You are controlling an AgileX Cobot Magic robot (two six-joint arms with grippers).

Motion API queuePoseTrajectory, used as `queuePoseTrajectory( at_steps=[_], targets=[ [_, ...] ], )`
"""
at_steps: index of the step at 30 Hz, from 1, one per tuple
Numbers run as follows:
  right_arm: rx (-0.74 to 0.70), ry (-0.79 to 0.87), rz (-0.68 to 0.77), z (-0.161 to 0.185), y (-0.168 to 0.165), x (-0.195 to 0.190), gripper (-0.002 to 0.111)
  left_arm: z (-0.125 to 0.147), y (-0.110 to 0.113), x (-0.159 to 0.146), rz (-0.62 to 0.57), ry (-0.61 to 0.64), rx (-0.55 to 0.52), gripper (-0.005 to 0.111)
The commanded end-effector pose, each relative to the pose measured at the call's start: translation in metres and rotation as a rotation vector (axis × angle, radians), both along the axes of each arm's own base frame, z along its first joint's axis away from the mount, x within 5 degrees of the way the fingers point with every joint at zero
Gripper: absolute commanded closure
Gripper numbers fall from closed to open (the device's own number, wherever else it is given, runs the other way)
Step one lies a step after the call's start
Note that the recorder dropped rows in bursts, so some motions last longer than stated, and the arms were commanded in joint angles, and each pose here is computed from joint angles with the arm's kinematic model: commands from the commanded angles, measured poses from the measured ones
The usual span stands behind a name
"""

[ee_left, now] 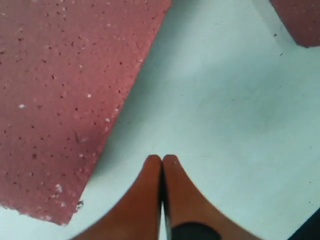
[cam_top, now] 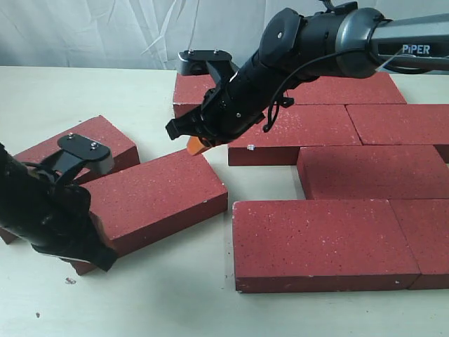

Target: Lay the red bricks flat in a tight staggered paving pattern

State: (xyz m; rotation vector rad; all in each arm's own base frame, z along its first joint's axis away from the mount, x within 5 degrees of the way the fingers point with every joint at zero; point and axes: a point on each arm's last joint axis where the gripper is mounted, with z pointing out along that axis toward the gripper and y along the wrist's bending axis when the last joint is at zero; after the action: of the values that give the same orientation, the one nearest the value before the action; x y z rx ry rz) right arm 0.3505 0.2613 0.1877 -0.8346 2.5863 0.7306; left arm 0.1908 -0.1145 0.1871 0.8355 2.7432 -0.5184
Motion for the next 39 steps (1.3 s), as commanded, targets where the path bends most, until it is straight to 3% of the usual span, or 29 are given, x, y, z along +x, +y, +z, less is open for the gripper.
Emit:
queuePoseTrajectory(
  at_steps=[1,9,20,24,31,39],
  targets=[
    [-0.013,-0.040,0.011,0.005,-0.001,0.002,0.109,-0.015,0.000,0.005,-0.064,-0.001,0.049,0.107],
    [-0.017,-0.062,0.003,0.005,-0.001,0.004,0.109,-0.039,0.010,0.013,-0.205,0.001,0.225,0.107],
    [-0.012,-0.099,-0.016,0.006,-0.001,0.007,0.109,-0.044,0.026,0.035,-0.129,-0.189,0.433,0.107],
    [-0.011,-0.102,-0.018,0.006,-0.001,0.008,0.109,-0.042,0.025,0.041,-0.121,-0.254,0.427,0.107],
    [-0.011,-0.100,-0.017,0.006,-0.001,0.007,0.109,-0.041,0.023,0.041,-0.103,-0.261,0.406,0.107],
    [-0.013,-0.076,-0.009,0.005,-0.001,0.005,0.109,-0.030,0.013,0.053,-0.002,-0.318,0.295,0.107]
  ],
)
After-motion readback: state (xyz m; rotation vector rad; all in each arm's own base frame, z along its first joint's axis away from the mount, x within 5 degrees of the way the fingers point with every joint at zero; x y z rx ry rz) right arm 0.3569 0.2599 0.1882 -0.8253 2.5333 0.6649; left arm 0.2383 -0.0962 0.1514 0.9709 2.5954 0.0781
